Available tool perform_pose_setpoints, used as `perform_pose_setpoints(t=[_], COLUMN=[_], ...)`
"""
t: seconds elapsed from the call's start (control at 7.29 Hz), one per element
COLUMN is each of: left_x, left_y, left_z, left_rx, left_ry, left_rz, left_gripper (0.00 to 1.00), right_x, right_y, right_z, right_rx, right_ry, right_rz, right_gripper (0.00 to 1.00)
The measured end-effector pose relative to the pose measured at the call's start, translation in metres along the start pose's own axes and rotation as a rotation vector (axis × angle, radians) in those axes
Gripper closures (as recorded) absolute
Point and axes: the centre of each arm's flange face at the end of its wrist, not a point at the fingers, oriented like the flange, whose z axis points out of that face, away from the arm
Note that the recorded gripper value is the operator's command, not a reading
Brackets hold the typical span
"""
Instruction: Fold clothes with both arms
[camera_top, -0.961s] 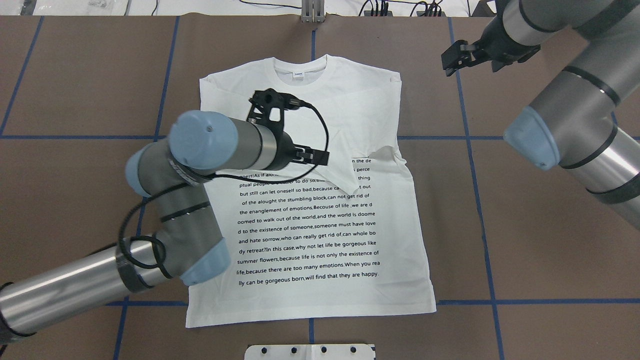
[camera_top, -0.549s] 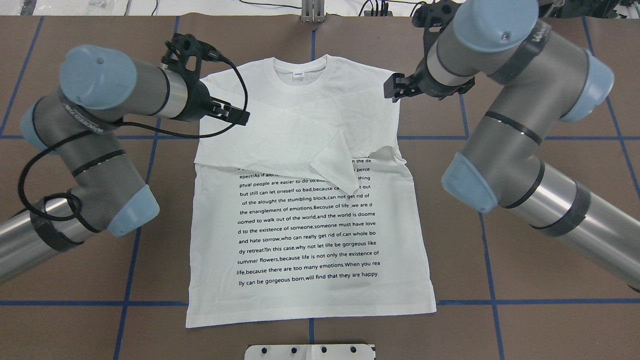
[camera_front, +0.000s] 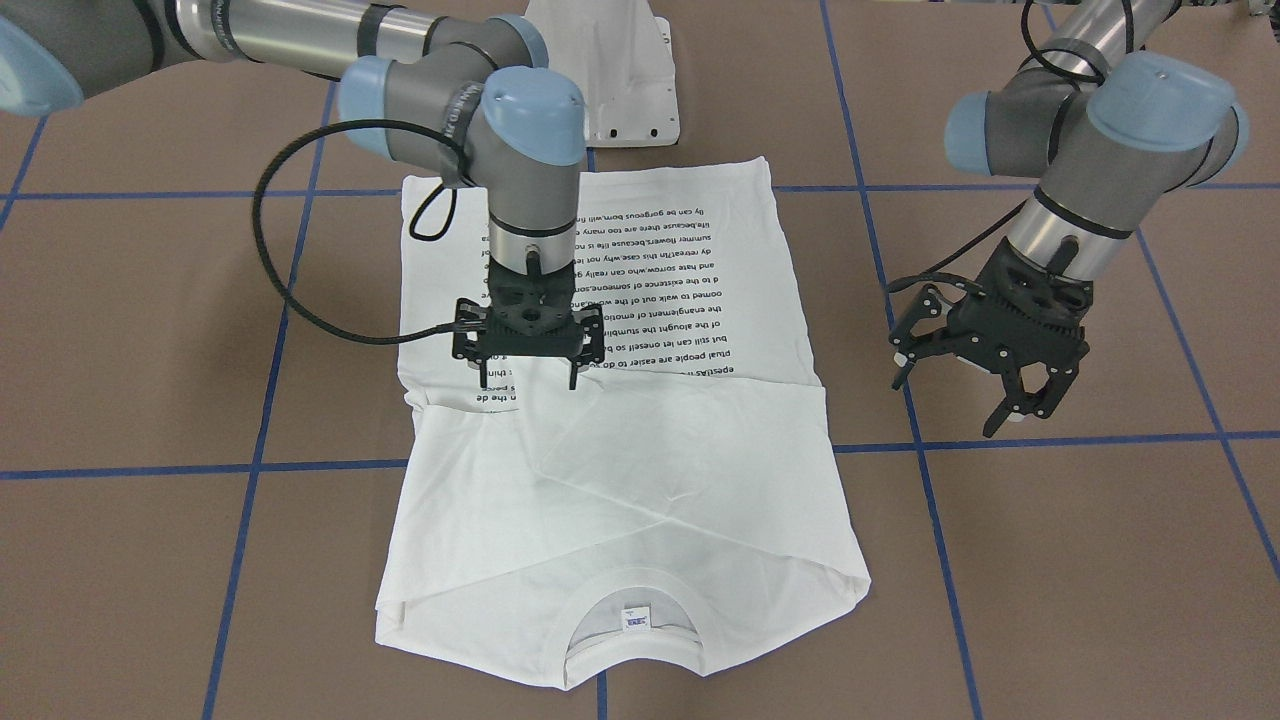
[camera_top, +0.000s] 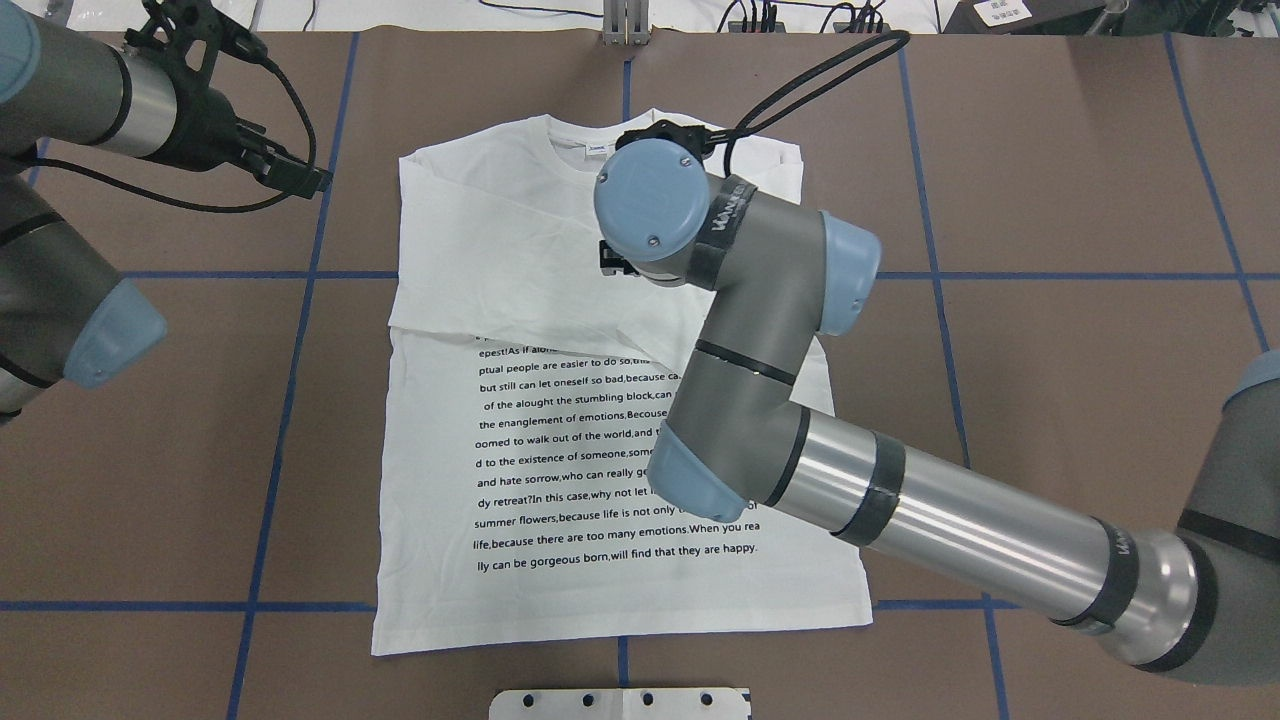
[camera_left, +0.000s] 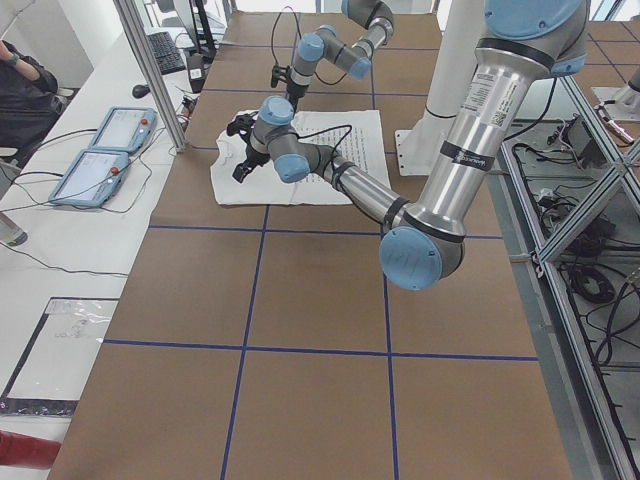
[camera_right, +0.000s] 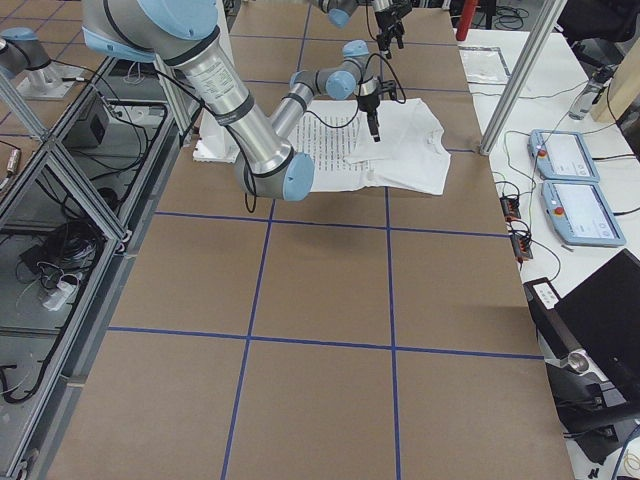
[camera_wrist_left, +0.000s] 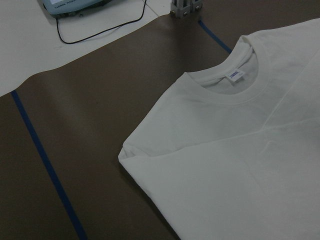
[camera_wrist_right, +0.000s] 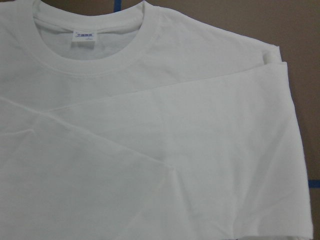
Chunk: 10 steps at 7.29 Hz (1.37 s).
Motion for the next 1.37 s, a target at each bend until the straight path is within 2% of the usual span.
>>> perform_pose_setpoints(t=[0.41,0.82,1.37], left_x=[-0.005,-0.006,-0.006], left_y=[0.003,0.004,0.004], left_z=[-0.001,0.0,0.001], left_rx=[-0.002,-0.005,-0.007], left_ry=[-0.001,-0.003,-0.003], left_rz=[0.0,-0.003,-0.004], left_gripper=[0.0,0.0,0.0], right_x=[-0.046,-0.054,-0.054], right_y=[0.026,0.042,0.056], right_z=[0.026,0.047,0.058], right_rx=[0.018,0.039,0.054], right_ry=[0.053,0.071,0.095], right_rz=[0.001,-0.018,-0.048], right_gripper=[0.1,0.12,0.17])
